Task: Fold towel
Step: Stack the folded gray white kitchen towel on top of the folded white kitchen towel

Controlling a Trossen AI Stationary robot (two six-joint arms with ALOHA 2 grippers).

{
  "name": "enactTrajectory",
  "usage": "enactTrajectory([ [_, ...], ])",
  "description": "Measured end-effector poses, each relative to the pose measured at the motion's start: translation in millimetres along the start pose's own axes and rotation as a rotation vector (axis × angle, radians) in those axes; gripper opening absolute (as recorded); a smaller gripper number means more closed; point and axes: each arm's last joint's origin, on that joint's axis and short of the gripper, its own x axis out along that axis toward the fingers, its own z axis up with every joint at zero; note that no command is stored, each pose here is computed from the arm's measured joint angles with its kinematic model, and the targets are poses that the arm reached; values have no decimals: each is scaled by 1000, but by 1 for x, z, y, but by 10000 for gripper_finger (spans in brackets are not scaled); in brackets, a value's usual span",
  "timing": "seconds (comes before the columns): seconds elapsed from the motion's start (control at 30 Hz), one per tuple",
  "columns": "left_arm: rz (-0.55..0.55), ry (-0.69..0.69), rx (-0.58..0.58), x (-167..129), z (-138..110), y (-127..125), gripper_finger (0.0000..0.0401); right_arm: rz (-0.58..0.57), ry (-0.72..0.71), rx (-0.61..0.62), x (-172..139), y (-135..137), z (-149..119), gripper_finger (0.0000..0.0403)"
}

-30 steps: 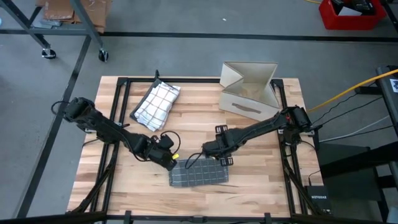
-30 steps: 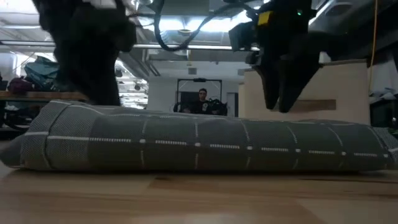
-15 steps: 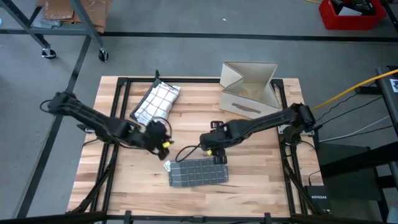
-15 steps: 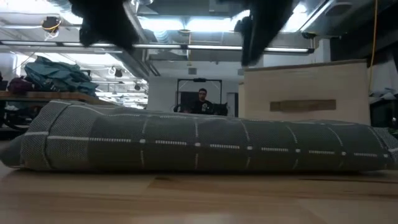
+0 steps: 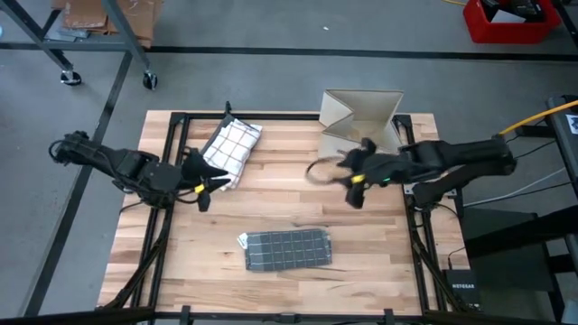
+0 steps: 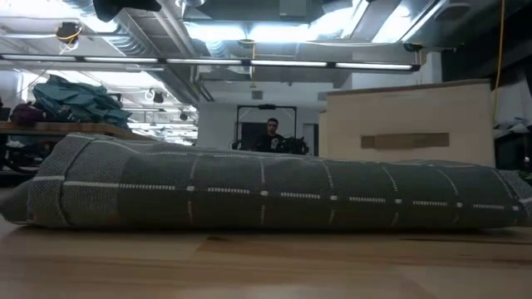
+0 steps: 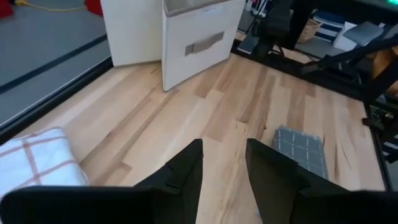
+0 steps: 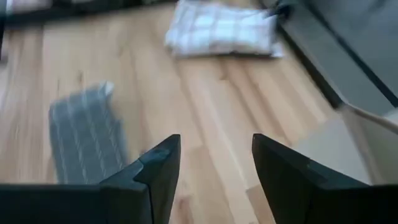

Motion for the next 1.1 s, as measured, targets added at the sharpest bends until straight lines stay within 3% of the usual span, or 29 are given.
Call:
enactTrajectory([
  [0.13, -6, -9, 4, -3, 1, 2, 113, -2, -140, 156, -14, -15, -21, 202],
  [0.3, -5, -5, -4, -3, 1, 2, 113, 48, -254, 215, -4, -17, -38, 202],
  [0.47, 1, 6, 20, -3, -1, 3, 113, 39, -201, 215, 22, -11, -54, 202],
  [0.77, 1, 6, 17, -3, -1, 3, 113, 157, 1, 311, 64, 7, -67, 202],
  [1.1, 1, 6, 15, -3, -1, 3, 113, 231, -128, 358, 79, 19, -50, 202],
])
